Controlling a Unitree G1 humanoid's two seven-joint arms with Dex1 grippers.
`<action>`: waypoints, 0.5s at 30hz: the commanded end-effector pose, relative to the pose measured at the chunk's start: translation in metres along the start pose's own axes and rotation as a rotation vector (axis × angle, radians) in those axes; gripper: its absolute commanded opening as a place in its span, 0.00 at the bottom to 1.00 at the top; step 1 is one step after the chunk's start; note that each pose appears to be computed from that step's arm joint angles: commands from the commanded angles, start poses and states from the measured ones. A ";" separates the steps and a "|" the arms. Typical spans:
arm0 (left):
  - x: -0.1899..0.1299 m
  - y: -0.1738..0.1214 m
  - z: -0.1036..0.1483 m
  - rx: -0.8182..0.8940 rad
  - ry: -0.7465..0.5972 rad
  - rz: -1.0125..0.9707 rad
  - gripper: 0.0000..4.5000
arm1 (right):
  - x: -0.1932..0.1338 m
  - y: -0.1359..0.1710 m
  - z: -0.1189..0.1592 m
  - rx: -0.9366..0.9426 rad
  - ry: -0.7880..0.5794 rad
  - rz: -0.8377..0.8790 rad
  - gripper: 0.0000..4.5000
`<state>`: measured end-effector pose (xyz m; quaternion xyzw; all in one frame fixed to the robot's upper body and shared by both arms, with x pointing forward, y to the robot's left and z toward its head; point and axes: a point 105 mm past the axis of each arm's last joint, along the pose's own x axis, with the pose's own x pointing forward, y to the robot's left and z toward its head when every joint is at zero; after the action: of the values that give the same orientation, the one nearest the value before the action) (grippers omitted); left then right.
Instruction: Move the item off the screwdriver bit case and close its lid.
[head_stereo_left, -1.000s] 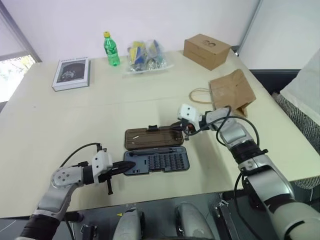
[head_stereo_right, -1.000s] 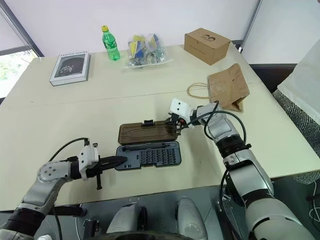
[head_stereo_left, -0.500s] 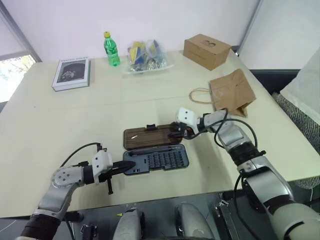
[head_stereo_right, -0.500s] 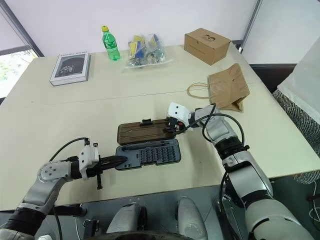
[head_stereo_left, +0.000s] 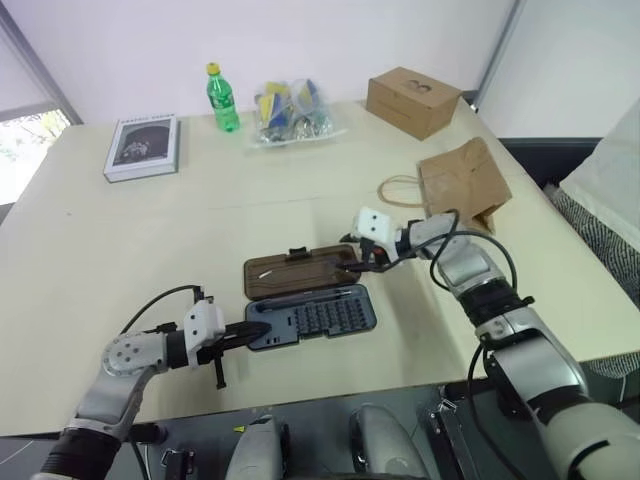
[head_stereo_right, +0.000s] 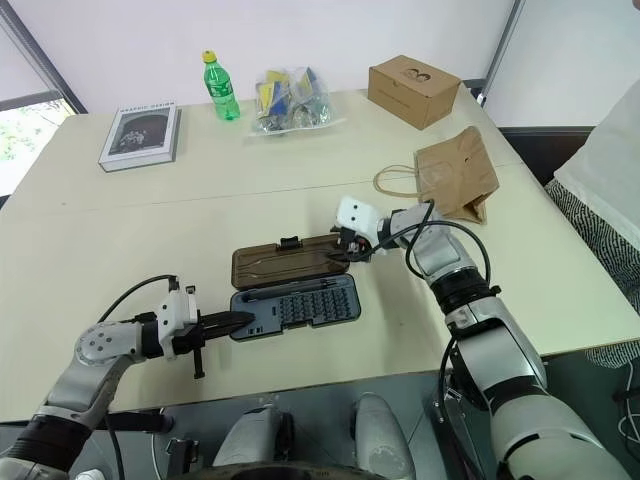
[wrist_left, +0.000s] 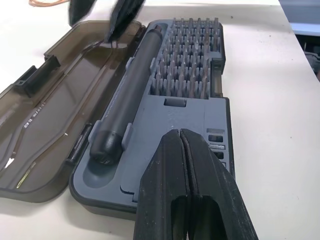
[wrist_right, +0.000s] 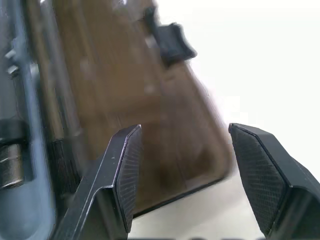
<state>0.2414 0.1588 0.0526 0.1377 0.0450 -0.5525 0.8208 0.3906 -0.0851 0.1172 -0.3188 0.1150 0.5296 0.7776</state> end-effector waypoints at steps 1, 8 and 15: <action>-0.008 -0.022 -0.046 -0.131 0.170 -0.034 0.00 | -0.004 -0.013 0.019 -0.024 -0.056 -0.040 0.64; -0.008 -0.021 -0.046 -0.130 0.169 -0.030 0.00 | 0.003 -0.016 0.016 0.002 -0.047 -0.045 0.64; -0.007 -0.018 -0.044 -0.125 0.166 -0.022 0.00 | 0.014 -0.016 -0.003 0.067 -0.002 -0.047 0.64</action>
<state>0.2415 0.1589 0.0531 0.1380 0.0440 -0.5520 0.8212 0.4044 -0.0857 0.0980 -0.2865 0.1498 0.5115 0.7961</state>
